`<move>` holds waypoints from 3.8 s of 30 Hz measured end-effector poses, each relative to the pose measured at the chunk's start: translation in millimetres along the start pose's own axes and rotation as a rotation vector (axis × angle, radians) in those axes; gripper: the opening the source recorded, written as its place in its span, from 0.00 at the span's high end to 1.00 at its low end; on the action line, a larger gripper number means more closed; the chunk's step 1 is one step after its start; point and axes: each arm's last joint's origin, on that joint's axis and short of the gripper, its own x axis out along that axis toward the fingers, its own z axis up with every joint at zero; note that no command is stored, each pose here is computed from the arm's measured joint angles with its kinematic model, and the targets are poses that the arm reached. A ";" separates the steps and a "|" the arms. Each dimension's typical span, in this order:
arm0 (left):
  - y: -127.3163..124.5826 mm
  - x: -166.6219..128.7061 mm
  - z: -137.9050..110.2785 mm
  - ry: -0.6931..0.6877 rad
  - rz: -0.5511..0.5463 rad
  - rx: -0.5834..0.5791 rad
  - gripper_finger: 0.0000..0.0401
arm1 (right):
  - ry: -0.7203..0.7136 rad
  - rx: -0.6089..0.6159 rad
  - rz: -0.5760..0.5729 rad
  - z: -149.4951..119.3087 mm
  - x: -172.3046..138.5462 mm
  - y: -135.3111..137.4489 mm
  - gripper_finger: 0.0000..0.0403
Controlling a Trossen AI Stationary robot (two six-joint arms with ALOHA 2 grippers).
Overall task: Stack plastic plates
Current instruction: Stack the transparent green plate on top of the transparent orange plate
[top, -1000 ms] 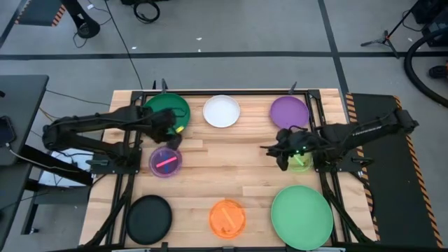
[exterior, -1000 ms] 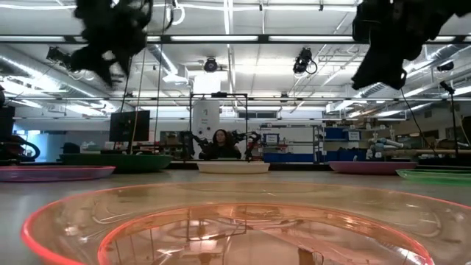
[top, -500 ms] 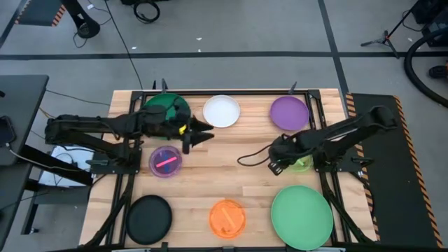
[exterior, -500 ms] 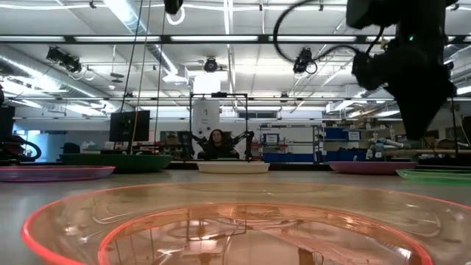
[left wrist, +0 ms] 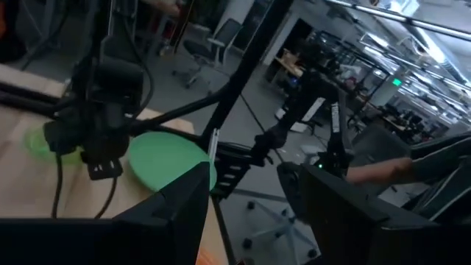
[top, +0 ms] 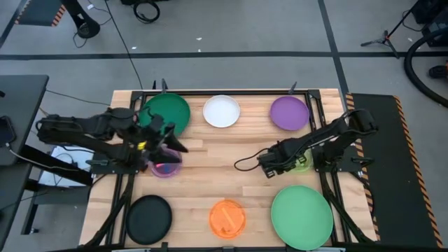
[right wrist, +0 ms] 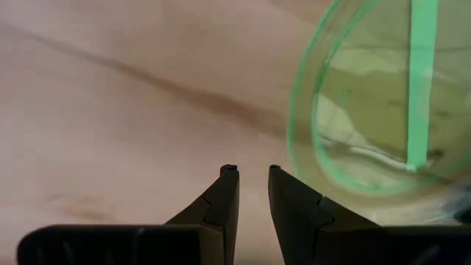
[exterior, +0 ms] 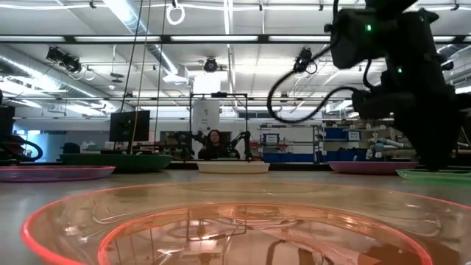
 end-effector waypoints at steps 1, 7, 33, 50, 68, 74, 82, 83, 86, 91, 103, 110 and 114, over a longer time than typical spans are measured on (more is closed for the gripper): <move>-2.1 -5.6 -0.5 0.005 -0.001 0.009 0.46 | -0.004 0.001 0.011 -0.9 -5.2 3.2 0.79; -8.4 -24.5 0.9 -0.011 -0.012 0.075 0.46 | -0.037 -0.043 0.093 -0.9 -32.1 20.0 0.74; -8.8 -26.7 0.8 -0.013 -0.008 0.214 0.46 | 0.046 -0.137 -0.238 19.7 22.8 3.4 0.56; -7.7 -44.1 -9.5 0.080 0.045 0.118 0.46 | 0.139 -0.343 -0.177 19.2 29.4 9.9 0.97; -15.4 -87.0 -14.3 0.049 0.080 0.098 0.46 | -0.322 -1.174 0.028 -39.1 -90.6 90.2 0.99; -15.0 -87.3 -15.1 0.058 0.084 0.096 0.46 | -0.444 -1.700 0.109 -86.6 -96.1 102.8 0.98; -7.2 -68.2 -15.8 0.081 0.180 0.033 0.46 | -0.524 -2.309 -0.111 -121.0 -58.3 124.0 0.98; -5.5 -62.2 -17.0 0.101 0.187 0.012 0.46 | -0.543 -2.338 -0.131 -122.7 -54.7 129.7 0.98; -0.9 -40.4 -22.8 0.177 0.200 -0.040 0.46 | -0.644 -2.448 -0.258 -131.1 -46.0 146.0 0.98; 9.9 -6.6 -35.6 0.292 0.260 -0.154 0.46 | -0.783 -2.453 -0.252 -142.7 -48.8 174.5 0.98; 12.6 37.6 -65.5 0.445 0.344 -0.259 0.46 | -0.695 -2.520 -0.162 -174.9 -28.5 179.8 0.98; 0.1 54.9 -73.2 0.421 0.287 -0.202 0.46 | -0.610 -2.472 -0.209 -172.8 -25.2 172.6 0.98; -13.8 61.1 -66.8 0.306 0.204 -0.112 0.46 | -0.594 -2.476 -0.176 -174.2 -25.0 172.6 0.98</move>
